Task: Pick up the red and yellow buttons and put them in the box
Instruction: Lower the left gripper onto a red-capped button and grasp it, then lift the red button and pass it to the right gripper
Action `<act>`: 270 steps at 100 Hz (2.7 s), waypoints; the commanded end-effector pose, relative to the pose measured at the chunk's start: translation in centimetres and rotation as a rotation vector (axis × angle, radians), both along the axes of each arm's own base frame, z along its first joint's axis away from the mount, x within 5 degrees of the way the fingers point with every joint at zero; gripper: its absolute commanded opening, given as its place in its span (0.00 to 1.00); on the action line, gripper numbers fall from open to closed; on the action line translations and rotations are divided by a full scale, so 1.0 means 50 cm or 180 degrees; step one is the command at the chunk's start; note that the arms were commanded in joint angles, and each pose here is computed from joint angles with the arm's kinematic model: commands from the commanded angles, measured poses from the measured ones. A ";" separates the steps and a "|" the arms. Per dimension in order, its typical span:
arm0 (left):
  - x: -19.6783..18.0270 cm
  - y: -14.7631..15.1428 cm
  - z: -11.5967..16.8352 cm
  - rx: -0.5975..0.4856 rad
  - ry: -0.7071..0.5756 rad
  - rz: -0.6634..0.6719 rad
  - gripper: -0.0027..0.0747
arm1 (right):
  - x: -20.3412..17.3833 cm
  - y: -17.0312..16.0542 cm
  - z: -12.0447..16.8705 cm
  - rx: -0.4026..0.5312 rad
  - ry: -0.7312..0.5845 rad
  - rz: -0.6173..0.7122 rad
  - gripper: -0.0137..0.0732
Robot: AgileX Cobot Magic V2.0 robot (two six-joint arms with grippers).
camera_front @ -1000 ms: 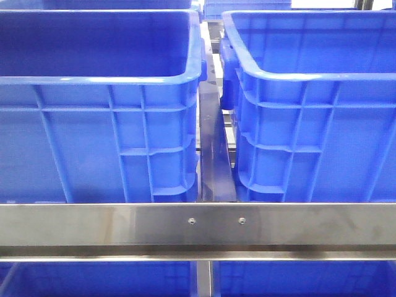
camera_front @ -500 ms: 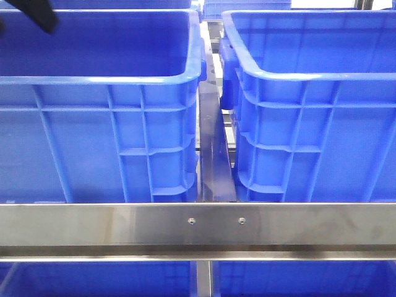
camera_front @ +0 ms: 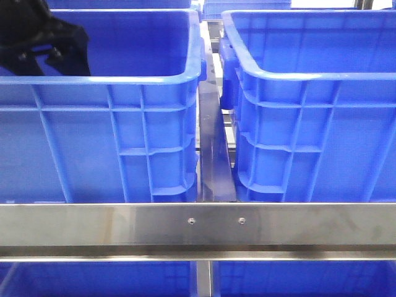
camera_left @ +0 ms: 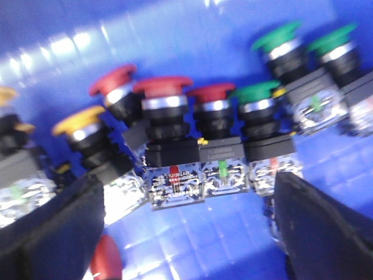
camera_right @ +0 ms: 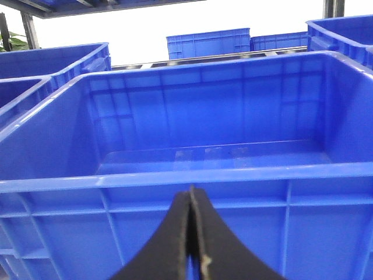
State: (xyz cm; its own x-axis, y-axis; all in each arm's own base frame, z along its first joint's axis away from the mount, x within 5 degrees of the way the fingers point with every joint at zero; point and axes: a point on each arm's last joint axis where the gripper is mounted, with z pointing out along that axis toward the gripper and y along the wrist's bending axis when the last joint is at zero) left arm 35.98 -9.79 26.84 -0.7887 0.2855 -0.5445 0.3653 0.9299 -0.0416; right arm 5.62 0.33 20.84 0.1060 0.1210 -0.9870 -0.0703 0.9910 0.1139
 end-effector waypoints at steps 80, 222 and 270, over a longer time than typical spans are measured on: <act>0.046 -0.013 -0.037 0.0045 -0.0159 -0.0006 0.67 | -0.010 -0.001 0.031 0.0009 -0.0406 -0.0014 0.02; -0.328 -0.252 0.289 -0.0476 -0.1104 -0.1958 0.01 | -0.030 -0.002 0.113 0.0007 -0.0347 -0.0022 0.02; -0.352 -0.270 0.302 -0.0481 -0.1159 -0.2132 0.01 | 0.021 0.020 0.310 0.0402 0.1329 0.0282 0.02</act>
State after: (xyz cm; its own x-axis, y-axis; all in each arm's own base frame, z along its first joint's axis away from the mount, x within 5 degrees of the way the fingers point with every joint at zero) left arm 19.08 -23.66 39.34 -0.2943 0.6180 -0.7290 0.8660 0.4952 0.0701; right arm 5.53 1.02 33.52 -0.3208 0.2022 -0.9253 -0.0610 0.9705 0.2333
